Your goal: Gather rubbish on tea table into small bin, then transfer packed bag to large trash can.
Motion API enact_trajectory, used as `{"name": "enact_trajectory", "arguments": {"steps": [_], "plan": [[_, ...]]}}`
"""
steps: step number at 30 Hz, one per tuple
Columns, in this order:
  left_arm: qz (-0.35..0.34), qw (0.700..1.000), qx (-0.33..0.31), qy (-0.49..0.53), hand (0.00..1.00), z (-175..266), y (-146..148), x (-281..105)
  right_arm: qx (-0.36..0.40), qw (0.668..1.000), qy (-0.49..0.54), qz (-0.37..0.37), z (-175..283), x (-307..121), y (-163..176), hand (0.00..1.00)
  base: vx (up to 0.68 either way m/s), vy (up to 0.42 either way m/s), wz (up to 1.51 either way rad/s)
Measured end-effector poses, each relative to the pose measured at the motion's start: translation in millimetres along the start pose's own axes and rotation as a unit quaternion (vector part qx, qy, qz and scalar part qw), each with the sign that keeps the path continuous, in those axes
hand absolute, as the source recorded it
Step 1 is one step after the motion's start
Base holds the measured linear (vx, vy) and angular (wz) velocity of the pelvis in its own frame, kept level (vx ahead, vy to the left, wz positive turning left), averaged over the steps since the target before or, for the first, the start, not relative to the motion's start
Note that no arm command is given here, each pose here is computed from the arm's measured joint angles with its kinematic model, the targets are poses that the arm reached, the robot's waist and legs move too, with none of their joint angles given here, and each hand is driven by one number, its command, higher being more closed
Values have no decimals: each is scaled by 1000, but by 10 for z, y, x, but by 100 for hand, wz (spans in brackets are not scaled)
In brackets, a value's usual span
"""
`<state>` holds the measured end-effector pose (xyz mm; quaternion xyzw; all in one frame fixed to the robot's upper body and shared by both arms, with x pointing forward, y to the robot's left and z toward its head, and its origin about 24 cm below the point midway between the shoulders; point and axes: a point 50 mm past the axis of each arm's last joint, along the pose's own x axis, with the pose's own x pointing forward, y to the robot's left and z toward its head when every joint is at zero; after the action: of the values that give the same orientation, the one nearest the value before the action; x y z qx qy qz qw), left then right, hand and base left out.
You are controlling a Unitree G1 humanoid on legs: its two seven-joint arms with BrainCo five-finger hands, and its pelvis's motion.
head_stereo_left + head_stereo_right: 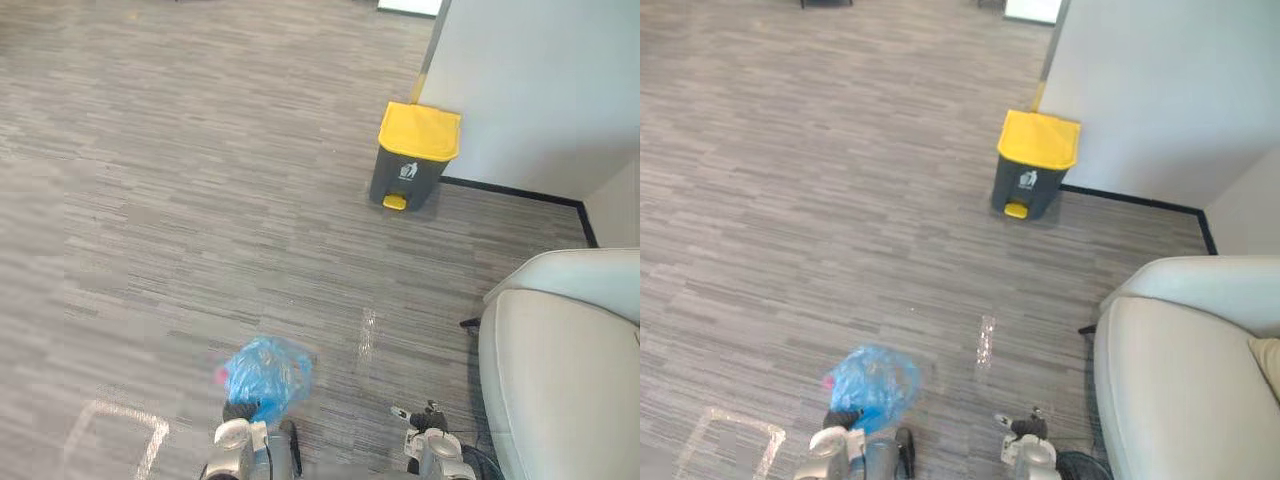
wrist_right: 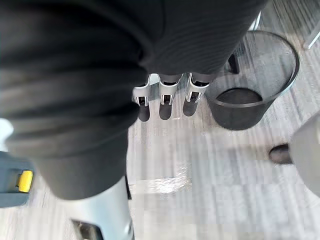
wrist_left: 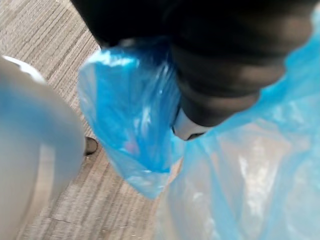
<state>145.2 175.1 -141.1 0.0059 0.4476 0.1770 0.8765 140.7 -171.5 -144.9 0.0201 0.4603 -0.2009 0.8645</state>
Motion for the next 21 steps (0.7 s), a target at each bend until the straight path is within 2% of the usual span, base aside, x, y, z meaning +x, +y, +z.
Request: {"name": "enact_trajectory", "arguments": {"steps": [5, 10, 13, 21], "plan": [[-1, 1000, 2, 16, 100, -66, -10, -5, 0, 1000, 1, -8, -32, -8, -49, 0, 201, 57, -4], [3, 1000, 8, 29, 100, -126, 27, 2, -9, 1000, 15, -13, -64, 16, -72, 0, 371, -87, 16], [-6, 999, 0, 46, 100, -206, -59, -30, -14, 1000, 3, -22, 42, 63, -139, 0, 523, -105, 12], [-3, 1000, -11, 2, 100, -16, -39, -17, -36, 999, 4, 10, 30, 18, 79, 0, 471, -33, -22]]}}
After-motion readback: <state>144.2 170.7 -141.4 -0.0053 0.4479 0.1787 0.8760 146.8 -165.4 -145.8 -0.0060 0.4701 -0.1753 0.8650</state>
